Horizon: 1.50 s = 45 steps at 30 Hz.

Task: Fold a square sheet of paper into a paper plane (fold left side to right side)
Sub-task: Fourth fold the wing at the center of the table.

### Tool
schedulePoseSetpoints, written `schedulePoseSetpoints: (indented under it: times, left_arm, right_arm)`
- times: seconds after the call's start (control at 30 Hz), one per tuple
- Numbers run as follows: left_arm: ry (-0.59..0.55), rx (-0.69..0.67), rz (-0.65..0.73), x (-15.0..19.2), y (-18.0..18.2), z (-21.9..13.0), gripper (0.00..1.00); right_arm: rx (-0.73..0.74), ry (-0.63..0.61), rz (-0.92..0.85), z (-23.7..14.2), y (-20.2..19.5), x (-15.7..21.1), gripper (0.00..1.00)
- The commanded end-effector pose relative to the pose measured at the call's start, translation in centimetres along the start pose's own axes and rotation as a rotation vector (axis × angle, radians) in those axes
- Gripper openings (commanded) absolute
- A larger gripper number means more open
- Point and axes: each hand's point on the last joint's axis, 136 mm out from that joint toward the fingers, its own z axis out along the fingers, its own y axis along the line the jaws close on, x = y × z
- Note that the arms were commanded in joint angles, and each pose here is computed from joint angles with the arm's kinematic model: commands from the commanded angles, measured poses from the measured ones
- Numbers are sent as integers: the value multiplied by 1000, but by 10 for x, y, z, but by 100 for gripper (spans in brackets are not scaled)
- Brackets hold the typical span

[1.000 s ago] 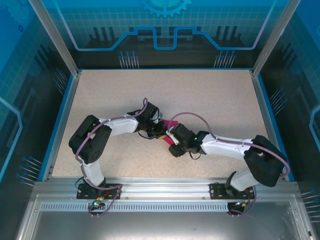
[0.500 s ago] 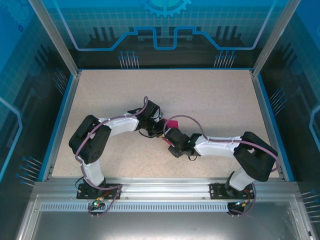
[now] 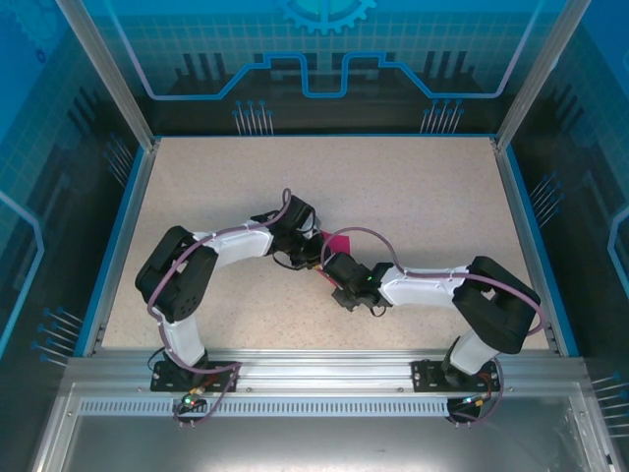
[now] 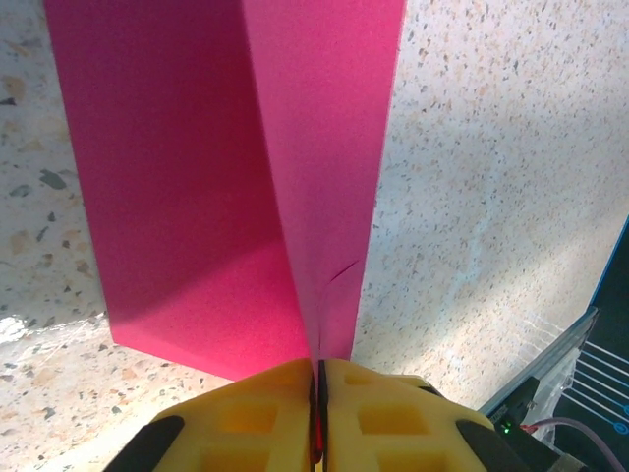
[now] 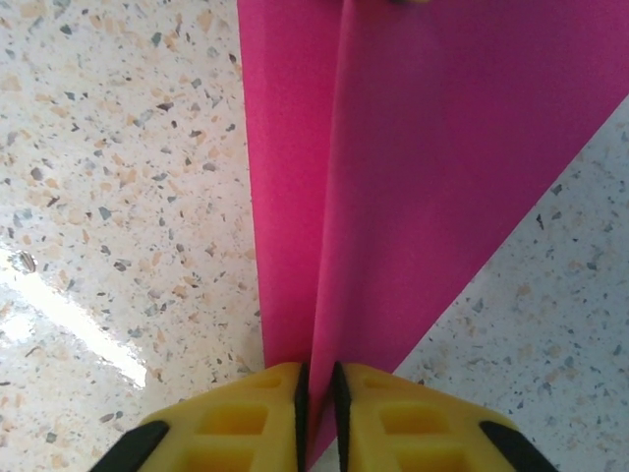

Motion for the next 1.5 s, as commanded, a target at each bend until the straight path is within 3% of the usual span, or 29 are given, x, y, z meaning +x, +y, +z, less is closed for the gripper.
schedulePoseSetpoints:
  times: [0.0,0.13,0.37,0.63,0.77,1.07,1.47]
  left_arm:
    - [6,26,52,0,-18,-10,18]
    - [-5,19,78,-5,-24,-18,32]
    - [-41,29,82,-14,-29,-39,45]
    - [-134,20,25,-22,-3,-76,63]
    - [-146,15,1,-18,10,-81,61]
    - [-41,55,-13,1,13,-36,40]
    - [6,32,-18,-9,8,-1,32]
  right_arm:
    - [-4,-14,18,4,-2,-5,15]
    - [-19,-8,21,6,-1,-2,13]
    - [-17,14,27,11,-1,9,13]
    - [-41,23,50,14,2,16,13]
    - [-64,20,80,15,0,17,13]
    - [-152,3,151,14,-5,20,13]
    - [-175,6,170,16,-6,22,13]
